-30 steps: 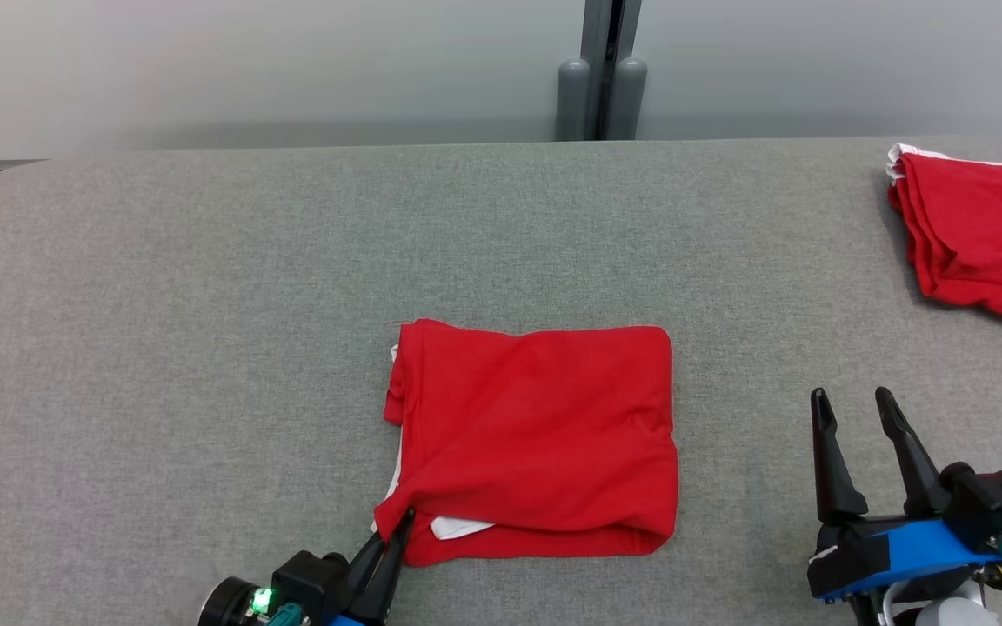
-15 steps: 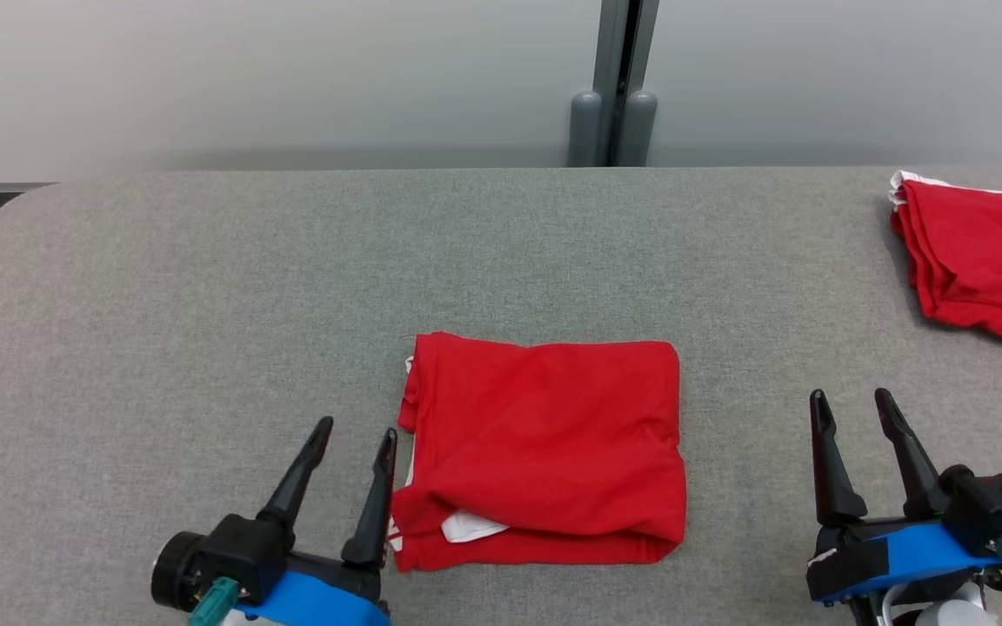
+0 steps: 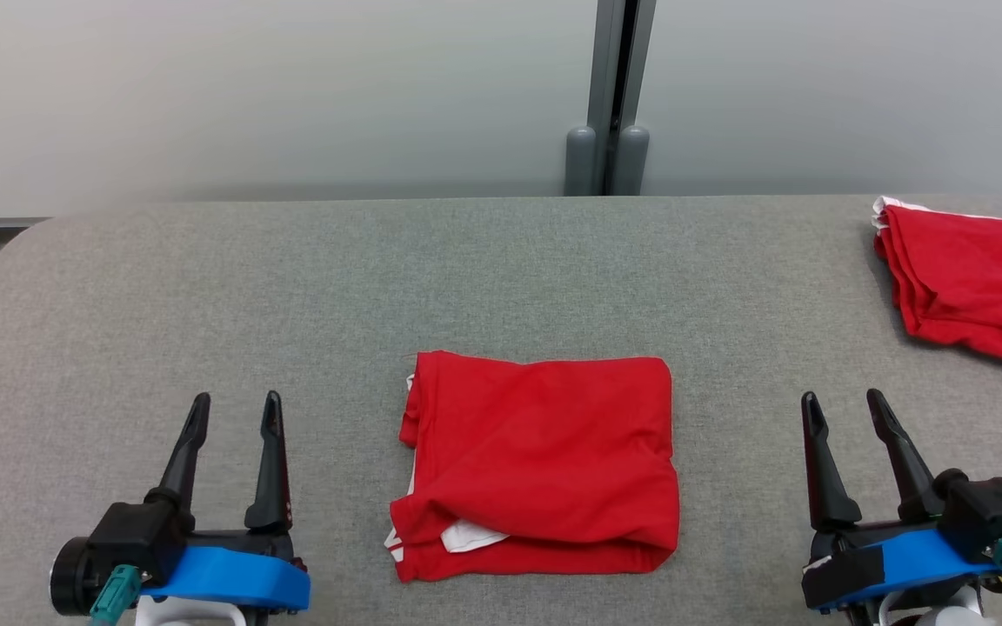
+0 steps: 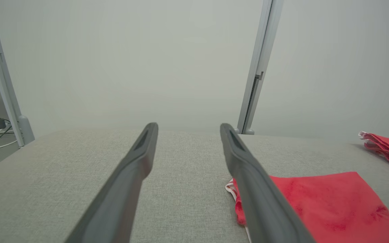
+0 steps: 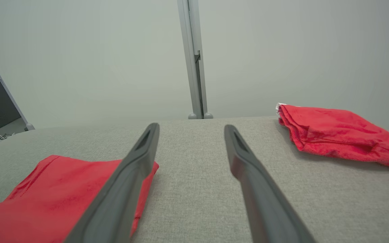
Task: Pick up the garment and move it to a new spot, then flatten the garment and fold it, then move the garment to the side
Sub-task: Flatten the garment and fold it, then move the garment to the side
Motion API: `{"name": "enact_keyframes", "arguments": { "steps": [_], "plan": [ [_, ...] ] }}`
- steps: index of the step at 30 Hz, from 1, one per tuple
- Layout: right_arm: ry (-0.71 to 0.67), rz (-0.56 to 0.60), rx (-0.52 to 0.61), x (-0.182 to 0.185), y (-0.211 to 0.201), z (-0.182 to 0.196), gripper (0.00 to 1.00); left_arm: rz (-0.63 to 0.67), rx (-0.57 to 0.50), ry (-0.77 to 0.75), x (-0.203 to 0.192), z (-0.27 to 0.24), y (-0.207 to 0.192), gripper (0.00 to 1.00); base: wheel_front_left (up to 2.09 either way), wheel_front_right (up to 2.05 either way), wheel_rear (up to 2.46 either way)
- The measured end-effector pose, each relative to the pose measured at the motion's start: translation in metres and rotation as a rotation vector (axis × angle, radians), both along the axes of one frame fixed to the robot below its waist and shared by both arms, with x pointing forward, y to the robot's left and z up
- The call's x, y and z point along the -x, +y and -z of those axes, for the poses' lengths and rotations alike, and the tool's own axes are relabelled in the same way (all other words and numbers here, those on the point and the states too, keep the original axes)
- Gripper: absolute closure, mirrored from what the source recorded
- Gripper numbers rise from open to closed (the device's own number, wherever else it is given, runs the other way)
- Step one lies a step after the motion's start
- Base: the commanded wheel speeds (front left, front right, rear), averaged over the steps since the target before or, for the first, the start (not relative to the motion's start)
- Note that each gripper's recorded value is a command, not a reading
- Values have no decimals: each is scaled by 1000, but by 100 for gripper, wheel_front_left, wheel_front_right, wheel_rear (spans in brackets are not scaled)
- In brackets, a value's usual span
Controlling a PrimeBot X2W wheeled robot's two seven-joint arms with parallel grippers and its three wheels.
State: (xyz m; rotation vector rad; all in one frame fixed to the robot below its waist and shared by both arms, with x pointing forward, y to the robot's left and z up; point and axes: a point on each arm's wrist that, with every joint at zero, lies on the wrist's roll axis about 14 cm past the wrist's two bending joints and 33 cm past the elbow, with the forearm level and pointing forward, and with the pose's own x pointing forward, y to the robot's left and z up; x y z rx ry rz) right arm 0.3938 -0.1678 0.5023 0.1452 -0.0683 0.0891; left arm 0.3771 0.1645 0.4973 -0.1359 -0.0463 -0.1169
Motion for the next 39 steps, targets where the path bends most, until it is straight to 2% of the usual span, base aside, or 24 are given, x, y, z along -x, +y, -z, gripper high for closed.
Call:
{"name": "enact_keyframes", "arguments": {
  "steps": [10,21,39],
  "plan": [
    [8,9,15,12,-5,-3,0,-74,-22,0,3,0,24,0,0,0,0],
    [32,10,31,23,-7,-2,0,-85,-41,-5,8,-1,24,0,0,0,0],
    [68,-14,44,15,1,4,0,-95,-39,6,10,3,24,0,0,0,0]
  ]
}}
